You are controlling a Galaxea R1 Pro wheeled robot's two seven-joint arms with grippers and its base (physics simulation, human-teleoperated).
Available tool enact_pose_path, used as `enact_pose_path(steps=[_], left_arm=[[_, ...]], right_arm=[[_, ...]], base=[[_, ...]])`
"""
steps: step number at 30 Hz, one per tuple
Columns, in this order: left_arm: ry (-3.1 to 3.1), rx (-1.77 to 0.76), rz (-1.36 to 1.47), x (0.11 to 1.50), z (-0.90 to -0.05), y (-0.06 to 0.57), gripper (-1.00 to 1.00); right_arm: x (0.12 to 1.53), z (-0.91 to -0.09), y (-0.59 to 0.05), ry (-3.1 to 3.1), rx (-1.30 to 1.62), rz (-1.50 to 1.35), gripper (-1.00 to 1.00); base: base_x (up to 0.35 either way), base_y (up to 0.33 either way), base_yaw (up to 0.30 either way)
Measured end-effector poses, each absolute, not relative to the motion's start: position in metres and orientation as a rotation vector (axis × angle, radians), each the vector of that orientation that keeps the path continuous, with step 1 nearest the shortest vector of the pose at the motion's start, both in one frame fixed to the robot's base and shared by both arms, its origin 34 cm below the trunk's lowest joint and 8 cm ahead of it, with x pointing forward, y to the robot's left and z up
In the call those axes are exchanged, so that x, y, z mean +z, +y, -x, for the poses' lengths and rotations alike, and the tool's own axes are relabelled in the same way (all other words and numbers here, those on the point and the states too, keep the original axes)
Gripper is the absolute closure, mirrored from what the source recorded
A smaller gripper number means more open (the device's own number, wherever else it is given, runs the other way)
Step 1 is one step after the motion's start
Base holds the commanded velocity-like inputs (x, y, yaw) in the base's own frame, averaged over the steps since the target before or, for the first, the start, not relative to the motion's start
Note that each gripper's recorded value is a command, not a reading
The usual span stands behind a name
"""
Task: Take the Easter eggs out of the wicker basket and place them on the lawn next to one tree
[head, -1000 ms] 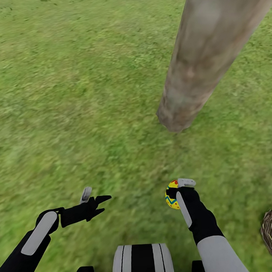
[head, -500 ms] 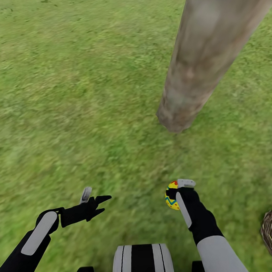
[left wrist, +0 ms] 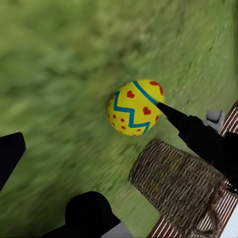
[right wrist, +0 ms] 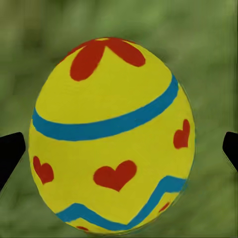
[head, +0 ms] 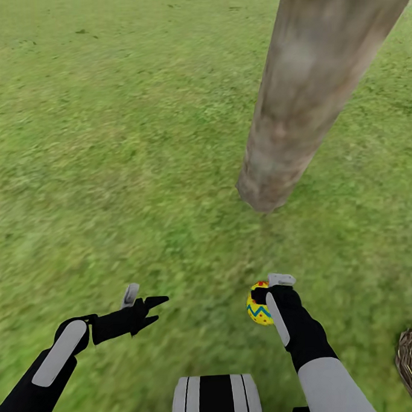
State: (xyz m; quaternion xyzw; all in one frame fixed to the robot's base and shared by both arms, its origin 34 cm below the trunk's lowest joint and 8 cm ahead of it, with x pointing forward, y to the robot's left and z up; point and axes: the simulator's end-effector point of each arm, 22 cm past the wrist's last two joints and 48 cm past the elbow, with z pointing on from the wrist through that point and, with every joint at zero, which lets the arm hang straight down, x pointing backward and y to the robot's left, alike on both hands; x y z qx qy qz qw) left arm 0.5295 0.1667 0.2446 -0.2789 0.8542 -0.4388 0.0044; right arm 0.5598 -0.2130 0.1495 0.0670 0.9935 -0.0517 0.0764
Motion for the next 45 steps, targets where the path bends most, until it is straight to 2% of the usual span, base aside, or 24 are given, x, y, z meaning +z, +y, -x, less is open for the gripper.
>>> enact_pose_path(steps=[35,45], left_arm=[[2.558,-1.377,0.736,0.321,-0.565,0.168,-1.00],[2.547,-1.379,0.724,0.328,-0.568,0.167,-1.00]], right_arm=[[0.240,-0.618,-0.214,2.796,-0.129,-0.206,-1.00],[0.249,-0.623,-0.214,2.778,-0.127,-0.205,-1.00]], base=[[0.000,0.000,0.000],[-0.210,0.000,0.000]])
